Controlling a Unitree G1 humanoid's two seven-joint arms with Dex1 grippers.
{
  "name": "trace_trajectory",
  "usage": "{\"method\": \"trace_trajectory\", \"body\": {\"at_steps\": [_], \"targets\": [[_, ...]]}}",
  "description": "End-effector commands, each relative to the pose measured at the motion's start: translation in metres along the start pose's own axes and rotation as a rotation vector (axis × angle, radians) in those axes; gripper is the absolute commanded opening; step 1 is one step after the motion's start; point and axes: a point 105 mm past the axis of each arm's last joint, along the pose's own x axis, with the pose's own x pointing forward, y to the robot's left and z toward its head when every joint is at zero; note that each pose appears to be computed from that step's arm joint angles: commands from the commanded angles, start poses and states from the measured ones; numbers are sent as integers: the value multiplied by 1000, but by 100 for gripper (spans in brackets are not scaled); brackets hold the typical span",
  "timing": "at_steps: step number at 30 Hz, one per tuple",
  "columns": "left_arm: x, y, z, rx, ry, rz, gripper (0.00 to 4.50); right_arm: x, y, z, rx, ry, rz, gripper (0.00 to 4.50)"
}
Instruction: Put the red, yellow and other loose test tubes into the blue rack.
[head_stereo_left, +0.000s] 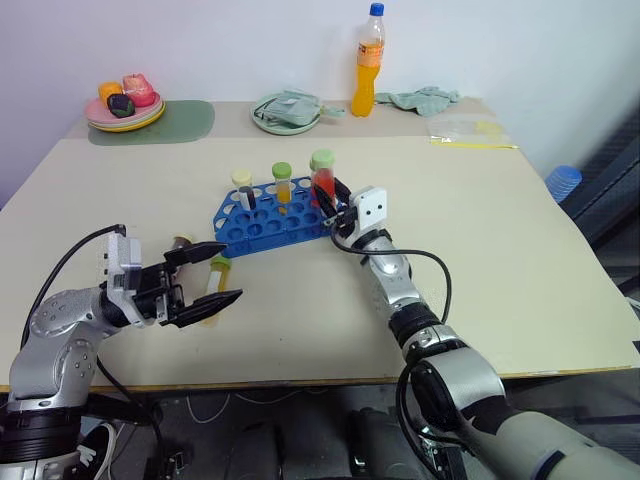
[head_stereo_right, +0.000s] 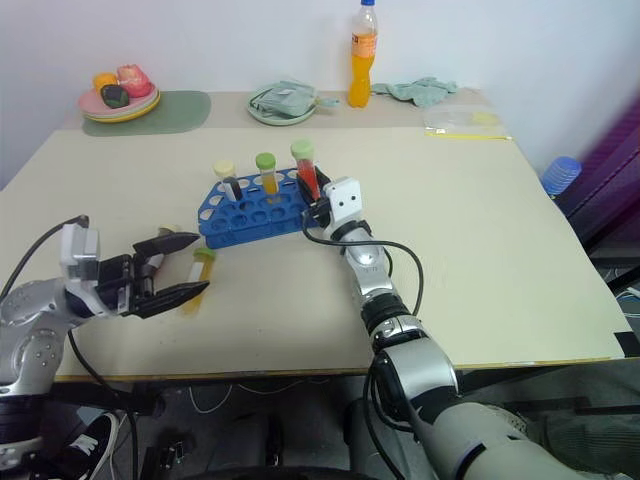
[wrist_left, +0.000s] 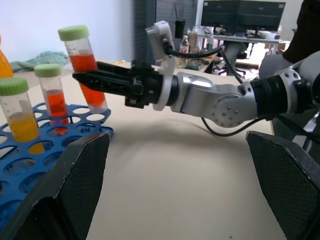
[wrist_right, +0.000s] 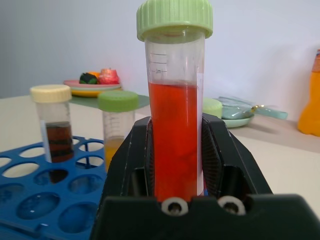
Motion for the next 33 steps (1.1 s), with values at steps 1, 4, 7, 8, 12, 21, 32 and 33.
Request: {"method": "trace_trajectory", "body": {"at_steps": [1,4,7,8,12,21,32,33], "targets": [[5,-5,13,26,-26,-15,450,8,3,13,-22,-51,11,79],[9,-7,17,26,-28,-13,450,8,9,9,-20,-38,26,79],[12,-9,19,23,-29,-10,450,8,13,6,-20,-29,29,79],[12,-10,20,23,-30,-9,450,8,13,5,-23,-26,30,79],[14,-10,24,21,-32,-4,450,9,12,5,-32,-18,29,79],[14,-11,29,19,-25,8,450,13,0,6,-57,3,7,79],[12,-11,28,15,-23,12,450,12,5,-1,-65,33,16,79],[12,-11,28,14,-23,12,450,12,5,-1,-65,35,14,79]]}}
